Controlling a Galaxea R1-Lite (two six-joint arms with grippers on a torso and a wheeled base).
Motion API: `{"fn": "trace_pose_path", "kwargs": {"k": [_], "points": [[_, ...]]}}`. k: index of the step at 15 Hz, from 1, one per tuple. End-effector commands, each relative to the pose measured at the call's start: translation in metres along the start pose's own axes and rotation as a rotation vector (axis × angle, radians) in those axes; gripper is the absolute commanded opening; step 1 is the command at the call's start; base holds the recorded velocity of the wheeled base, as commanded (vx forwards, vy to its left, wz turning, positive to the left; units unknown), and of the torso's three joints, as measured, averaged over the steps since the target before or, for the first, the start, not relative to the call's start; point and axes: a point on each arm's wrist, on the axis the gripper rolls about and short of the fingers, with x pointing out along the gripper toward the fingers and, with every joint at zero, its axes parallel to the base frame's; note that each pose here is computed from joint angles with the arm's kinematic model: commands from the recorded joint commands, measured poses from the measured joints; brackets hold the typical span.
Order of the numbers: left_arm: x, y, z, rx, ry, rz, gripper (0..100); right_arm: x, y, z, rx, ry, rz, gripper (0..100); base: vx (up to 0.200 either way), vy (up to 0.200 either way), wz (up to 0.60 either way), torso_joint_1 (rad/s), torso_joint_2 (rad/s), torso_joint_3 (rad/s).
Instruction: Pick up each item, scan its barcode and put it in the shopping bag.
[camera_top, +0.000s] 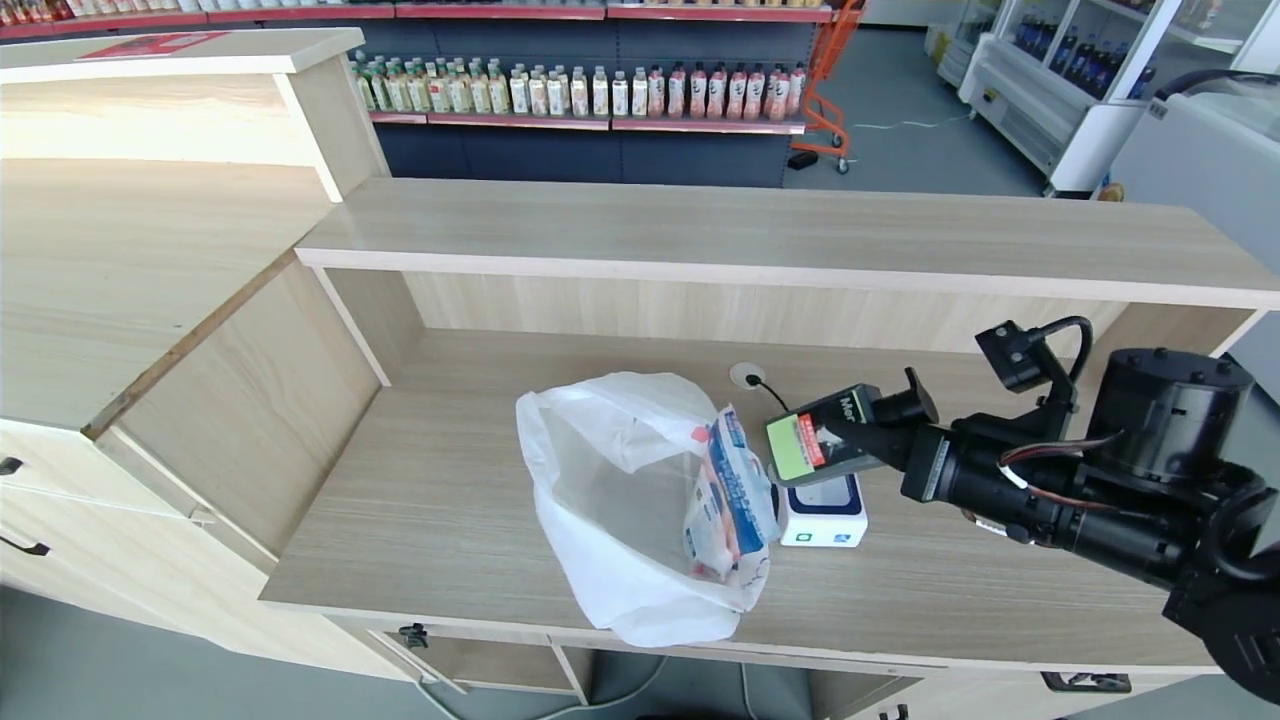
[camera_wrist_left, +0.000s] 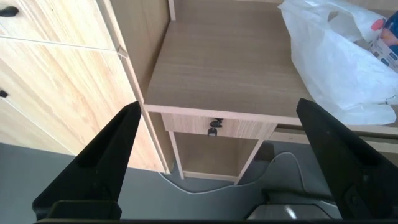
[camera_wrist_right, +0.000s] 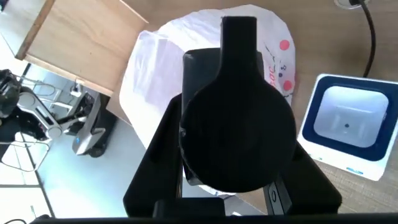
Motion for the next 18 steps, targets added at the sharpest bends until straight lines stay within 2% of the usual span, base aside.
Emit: {"fn": "trace_pose_path", "kwargs": {"k": [1,3,5,7,10,13,18], "points": [[0.000,0.000,0.000,-0.001,0.000,0.001,100,0.006,0.010,0.004,-0.010,-0.005,0.039,0,0.000,0.000,0.00,0.000,0.00,0.000],[0.000,0.000,0.000,-0.001,0.000,0.001,100,0.020,0.024,-0.002,-0.012,0.039,0.093,0,0.000,0.000,0.00,0.000,0.00,0.000],[0.000,0.000,0.000,-0.001,0.000,0.001,100,0.030,0.029,-0.009,-0.022,0.065,0.115,0,0.000,0.000,0.00,0.000,0.00,0.000],[0.000,0.000,0.000,-0.001,0.000,0.001,100,0.058,0.036,-0.029,-0.057,0.134,0.155,0,0.000,0.000,0.00,0.000,0.00,0.000],[0.000,0.000,0.000,-0.001,0.000,0.001,100,0.076,0.032,-0.050,-0.084,0.195,0.154,0,0.000,0.000,0.00,0.000,0.00,0.000],[0.000,0.000,0.000,-0.001,0.000,0.001,100,0.092,0.011,-0.064,-0.084,0.228,0.108,0,0.000,0.000,0.00,0.000,0.00,0.000],[0.000,0.000,0.000,-0.001,0.000,0.001,100,0.106,0.005,-0.079,-0.070,0.281,0.096,0,0.000,0.000,0.00,0.000,0.00,0.000]]}}
